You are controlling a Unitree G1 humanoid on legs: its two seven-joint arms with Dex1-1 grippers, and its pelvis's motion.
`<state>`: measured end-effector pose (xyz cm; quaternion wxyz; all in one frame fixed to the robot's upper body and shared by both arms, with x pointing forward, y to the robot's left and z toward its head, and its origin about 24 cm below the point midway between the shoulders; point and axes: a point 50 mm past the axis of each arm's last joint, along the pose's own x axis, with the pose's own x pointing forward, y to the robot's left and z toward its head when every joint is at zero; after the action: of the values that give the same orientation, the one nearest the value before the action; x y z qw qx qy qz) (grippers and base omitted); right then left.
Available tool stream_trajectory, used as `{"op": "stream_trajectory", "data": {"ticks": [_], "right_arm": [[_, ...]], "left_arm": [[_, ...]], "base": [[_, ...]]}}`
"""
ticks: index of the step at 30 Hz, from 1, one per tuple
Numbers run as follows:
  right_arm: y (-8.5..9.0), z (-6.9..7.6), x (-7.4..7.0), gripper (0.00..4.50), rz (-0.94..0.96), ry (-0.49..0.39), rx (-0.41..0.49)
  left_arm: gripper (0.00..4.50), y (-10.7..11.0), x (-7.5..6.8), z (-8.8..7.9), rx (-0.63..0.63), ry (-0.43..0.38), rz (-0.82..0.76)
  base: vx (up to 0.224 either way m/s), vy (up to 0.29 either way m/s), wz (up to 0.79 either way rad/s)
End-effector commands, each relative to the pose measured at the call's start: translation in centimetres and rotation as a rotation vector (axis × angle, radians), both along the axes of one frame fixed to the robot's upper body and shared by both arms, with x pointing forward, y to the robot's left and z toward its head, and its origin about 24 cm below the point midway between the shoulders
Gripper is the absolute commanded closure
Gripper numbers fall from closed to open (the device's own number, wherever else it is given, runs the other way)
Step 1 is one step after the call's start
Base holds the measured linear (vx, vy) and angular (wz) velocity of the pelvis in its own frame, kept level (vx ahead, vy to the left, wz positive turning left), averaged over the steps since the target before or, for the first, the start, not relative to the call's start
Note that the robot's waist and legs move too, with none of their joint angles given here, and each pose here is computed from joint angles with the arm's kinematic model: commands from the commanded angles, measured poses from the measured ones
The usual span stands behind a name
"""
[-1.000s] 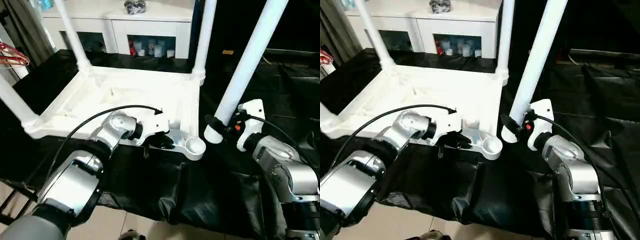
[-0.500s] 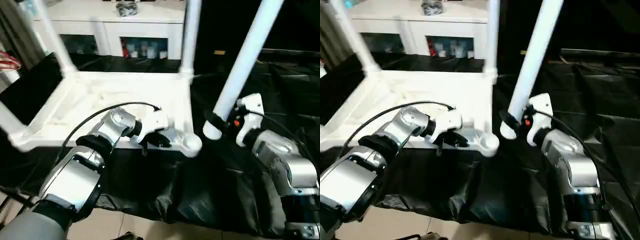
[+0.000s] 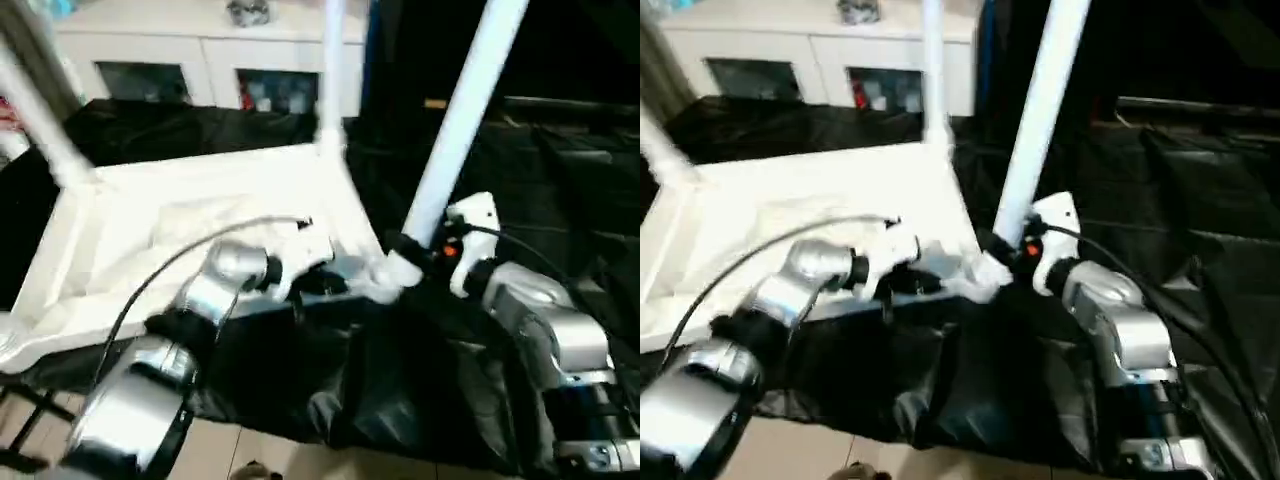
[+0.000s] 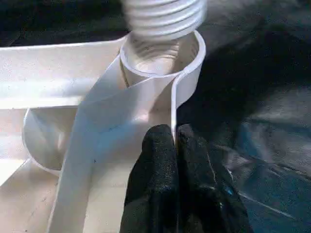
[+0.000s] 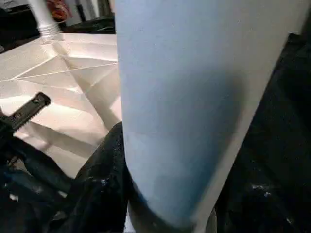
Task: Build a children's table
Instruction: Rotate table base, then insert table leg to table base
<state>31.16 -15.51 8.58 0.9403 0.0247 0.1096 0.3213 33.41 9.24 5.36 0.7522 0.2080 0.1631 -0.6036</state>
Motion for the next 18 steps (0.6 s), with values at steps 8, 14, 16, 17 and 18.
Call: {"op": "stream_trajectory", "data": {"ticks": [8,14,16,17,18], "right_arm": [[0.5,0.6,0.5,2.61,0.028,-0.02,-0.01],[0.6,0.5,0.5,2.61,0.034,-0.021,-0.012],[0.6,0.5,0.4,2.61,0.036,-0.02,-0.011],[0.6,0.5,0.4,2.61,0.037,-0.019,-0.01],[0.7,0.5,0.4,2.61,0.039,-0.018,-0.01]], "left_arm": [[3.65,1.1,-0.4,-0.7,0.045,0.022,0.039],[3.61,1.7,-0.5,-1.1,0.08,0.028,0.049],[3.61,1.8,-0.5,-1.1,0.085,0.037,0.049],[3.61,1.8,-0.5,-1.1,0.08,0.043,0.048],[3.61,1.8,-0.5,-1.1,0.069,0.051,0.048]], "base": [[0.0,0.0,0.0],[0.0,0.0,0.0],[0.0,0.0,0.0],[0.0,0.0,0.0],[0.0,0.0,0.0]]}}
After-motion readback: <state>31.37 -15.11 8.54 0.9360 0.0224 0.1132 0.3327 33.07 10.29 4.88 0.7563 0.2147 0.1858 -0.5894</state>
